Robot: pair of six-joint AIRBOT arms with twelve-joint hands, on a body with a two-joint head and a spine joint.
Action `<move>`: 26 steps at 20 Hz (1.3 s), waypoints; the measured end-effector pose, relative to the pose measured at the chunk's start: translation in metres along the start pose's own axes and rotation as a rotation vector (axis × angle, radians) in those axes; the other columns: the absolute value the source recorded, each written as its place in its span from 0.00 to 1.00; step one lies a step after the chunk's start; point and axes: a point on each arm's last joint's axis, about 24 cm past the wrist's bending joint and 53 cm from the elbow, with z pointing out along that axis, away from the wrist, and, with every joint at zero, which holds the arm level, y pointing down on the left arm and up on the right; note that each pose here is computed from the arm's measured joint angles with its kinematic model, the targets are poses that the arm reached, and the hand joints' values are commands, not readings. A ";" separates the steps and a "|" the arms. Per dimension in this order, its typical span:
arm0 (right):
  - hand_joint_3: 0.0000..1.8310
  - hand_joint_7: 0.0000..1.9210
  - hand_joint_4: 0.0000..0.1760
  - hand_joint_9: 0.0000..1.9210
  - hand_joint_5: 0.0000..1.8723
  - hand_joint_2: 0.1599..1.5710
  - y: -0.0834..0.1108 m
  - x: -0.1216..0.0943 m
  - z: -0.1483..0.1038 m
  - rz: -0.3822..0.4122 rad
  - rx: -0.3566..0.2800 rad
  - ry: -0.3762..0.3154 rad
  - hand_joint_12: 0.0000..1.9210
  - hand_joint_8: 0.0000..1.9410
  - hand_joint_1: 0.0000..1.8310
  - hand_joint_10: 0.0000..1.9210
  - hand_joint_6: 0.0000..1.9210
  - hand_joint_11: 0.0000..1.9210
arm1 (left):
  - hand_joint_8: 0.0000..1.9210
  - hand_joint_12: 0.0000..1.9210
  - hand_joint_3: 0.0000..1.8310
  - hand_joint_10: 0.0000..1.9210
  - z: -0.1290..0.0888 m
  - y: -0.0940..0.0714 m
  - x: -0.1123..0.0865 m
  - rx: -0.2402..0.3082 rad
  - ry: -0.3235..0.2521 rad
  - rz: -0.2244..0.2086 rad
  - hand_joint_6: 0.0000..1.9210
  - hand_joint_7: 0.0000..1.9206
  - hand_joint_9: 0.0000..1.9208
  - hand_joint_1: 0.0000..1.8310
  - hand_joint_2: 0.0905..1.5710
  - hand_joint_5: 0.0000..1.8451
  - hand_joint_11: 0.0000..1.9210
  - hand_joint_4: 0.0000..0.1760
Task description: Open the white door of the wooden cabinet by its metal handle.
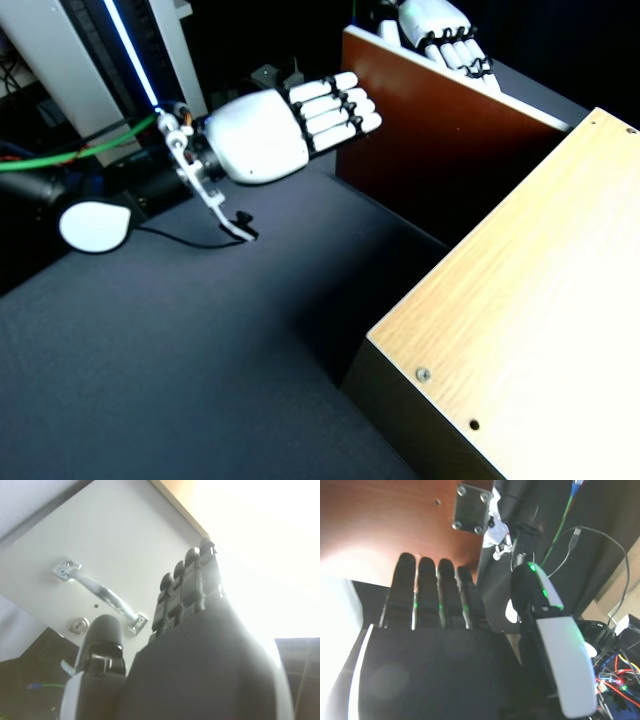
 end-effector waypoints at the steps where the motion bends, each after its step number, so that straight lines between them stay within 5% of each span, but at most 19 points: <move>1: 0.01 0.02 0.00 0.00 0.03 0.93 0.002 0.001 0.003 0.003 -0.009 -0.002 0.00 0.00 0.24 0.00 0.00 0.01 | 0.00 0.00 0.02 0.00 0.000 0.000 0.000 -0.001 -0.001 -0.001 0.00 0.01 0.00 0.00 1.00 0.00 0.00 0.00; 5: 0.00 0.02 0.00 0.02 0.04 0.96 0.007 0.010 0.013 0.018 -0.034 0.009 0.00 0.00 0.18 0.00 0.00 0.01 | 0.00 0.00 0.02 0.00 0.000 0.001 0.003 -0.001 0.005 -0.003 0.00 0.01 0.00 0.00 1.00 0.00 0.00 0.00; 11: 0.00 0.00 0.00 0.00 0.00 0.87 0.014 0.015 0.024 0.031 -0.062 0.009 0.00 0.00 0.30 0.00 0.00 0.00 | 0.00 0.00 0.02 0.00 0.001 0.001 0.003 -0.002 0.004 -0.003 0.00 0.01 0.00 0.00 1.00 0.00 0.00 0.00; 17: 0.00 0.00 0.00 0.00 0.00 0.89 0.016 0.015 0.027 0.037 -0.069 0.001 0.00 0.00 0.26 0.00 0.00 0.00 | 0.00 0.00 0.02 0.00 0.001 0.002 0.003 -0.002 0.005 -0.003 0.00 0.01 0.00 0.00 1.00 0.00 0.00 0.00; 20: 0.00 0.00 0.00 0.00 0.00 0.90 0.014 0.007 0.024 0.045 -0.059 -0.019 0.00 0.00 0.28 0.00 0.00 0.00 | 0.00 0.00 0.02 0.00 0.001 0.002 0.003 -0.003 0.004 -0.004 0.00 0.01 0.00 0.00 1.00 0.00 0.00 0.00; 23: 0.01 0.00 0.00 0.00 0.00 0.95 0.009 -0.013 0.009 0.045 -0.029 -0.062 0.00 0.00 0.16 0.00 0.00 0.00 | 0.00 0.00 0.02 0.00 0.001 0.003 0.001 -0.006 -0.004 -0.006 0.00 0.01 0.00 0.00 1.00 0.00 0.00 0.00; 26: 0.00 0.00 0.00 0.00 0.03 0.92 -0.004 -0.033 -0.021 0.082 0.020 -0.142 0.00 0.00 0.20 0.00 0.00 0.00 | 0.00 0.00 0.02 0.00 0.001 0.002 0.000 -0.004 -0.011 -0.007 0.00 0.01 0.00 0.00 1.00 0.00 0.00 0.00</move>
